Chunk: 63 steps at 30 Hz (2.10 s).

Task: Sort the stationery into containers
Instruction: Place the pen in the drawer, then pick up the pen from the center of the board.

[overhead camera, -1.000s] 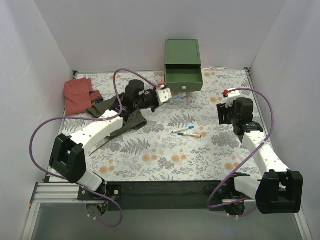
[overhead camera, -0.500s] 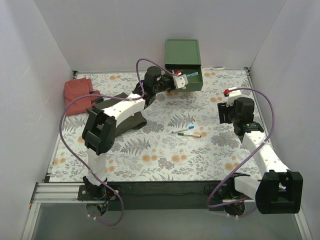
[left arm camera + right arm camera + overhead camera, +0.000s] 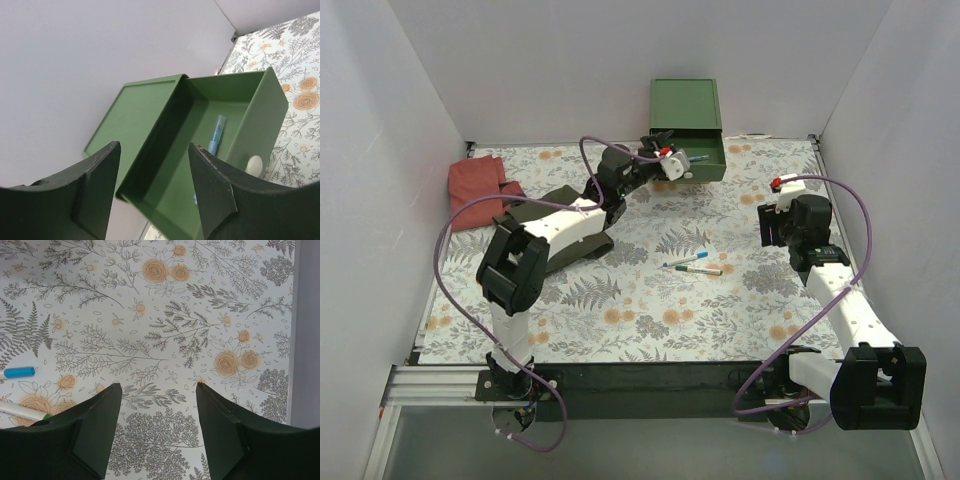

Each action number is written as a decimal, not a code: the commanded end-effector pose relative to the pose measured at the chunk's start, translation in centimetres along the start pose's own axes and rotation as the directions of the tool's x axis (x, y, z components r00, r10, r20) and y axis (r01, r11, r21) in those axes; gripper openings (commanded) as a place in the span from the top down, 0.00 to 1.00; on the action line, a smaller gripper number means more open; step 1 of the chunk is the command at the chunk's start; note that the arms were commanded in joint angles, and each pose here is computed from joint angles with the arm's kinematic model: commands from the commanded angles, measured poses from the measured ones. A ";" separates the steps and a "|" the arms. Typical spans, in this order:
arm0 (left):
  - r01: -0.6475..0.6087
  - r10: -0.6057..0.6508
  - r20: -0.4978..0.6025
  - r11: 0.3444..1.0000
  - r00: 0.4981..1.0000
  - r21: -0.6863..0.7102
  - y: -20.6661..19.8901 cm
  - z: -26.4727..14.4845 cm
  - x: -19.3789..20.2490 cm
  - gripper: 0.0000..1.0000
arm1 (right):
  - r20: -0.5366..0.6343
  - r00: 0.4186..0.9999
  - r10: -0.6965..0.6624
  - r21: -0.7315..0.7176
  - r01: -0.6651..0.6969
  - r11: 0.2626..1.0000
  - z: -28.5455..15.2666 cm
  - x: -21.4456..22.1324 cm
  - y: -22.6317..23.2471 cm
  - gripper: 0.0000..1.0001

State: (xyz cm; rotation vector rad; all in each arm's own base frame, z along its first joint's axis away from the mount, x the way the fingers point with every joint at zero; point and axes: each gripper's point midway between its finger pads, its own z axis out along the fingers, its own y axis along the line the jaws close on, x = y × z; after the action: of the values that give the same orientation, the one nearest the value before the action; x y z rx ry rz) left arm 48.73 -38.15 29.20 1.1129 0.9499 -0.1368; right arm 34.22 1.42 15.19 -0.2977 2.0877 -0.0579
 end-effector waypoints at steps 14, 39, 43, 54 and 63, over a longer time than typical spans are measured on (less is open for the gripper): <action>0.509 -0.426 -0.278 0.703 0.861 0.498 -14.0 -16.9 -6.0 0.61 | 0.003 1.000 0.009 -0.014 -0.009 1.000 0.1 1.1 0.4 0.30; 0.692 -0.432 -0.570 0.610 0.699 0.386 -24.1 -11.0 3.5 0.61 | -0.005 1.000 -0.003 -0.009 0.002 1.000 -0.7 1.5 0.4 0.31; 0.679 -0.424 -0.570 0.638 0.704 0.364 -24.5 -9.5 4.4 0.63 | -0.007 1.000 -0.004 -0.004 0.004 1.000 -0.8 1.7 0.3 0.31; 0.685 -0.398 -0.614 0.642 0.682 0.345 -27.1 -10.4 5.9 0.70 | -0.025 1.000 -0.007 0.006 0.007 1.000 -0.9 2.2 0.1 0.31; 0.656 -0.323 -0.680 0.690 0.658 0.306 -29.8 -12.3 9.2 0.79 | -0.056 0.998 -0.014 -0.005 0.014 1.000 -0.6 2.2 0.1 0.32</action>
State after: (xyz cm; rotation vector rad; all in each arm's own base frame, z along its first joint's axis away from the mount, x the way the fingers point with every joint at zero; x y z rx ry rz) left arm 31.41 -40.20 2.77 1.3898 1.8297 -0.6818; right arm 32.01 1.25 12.57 -0.3150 2.1514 -0.0562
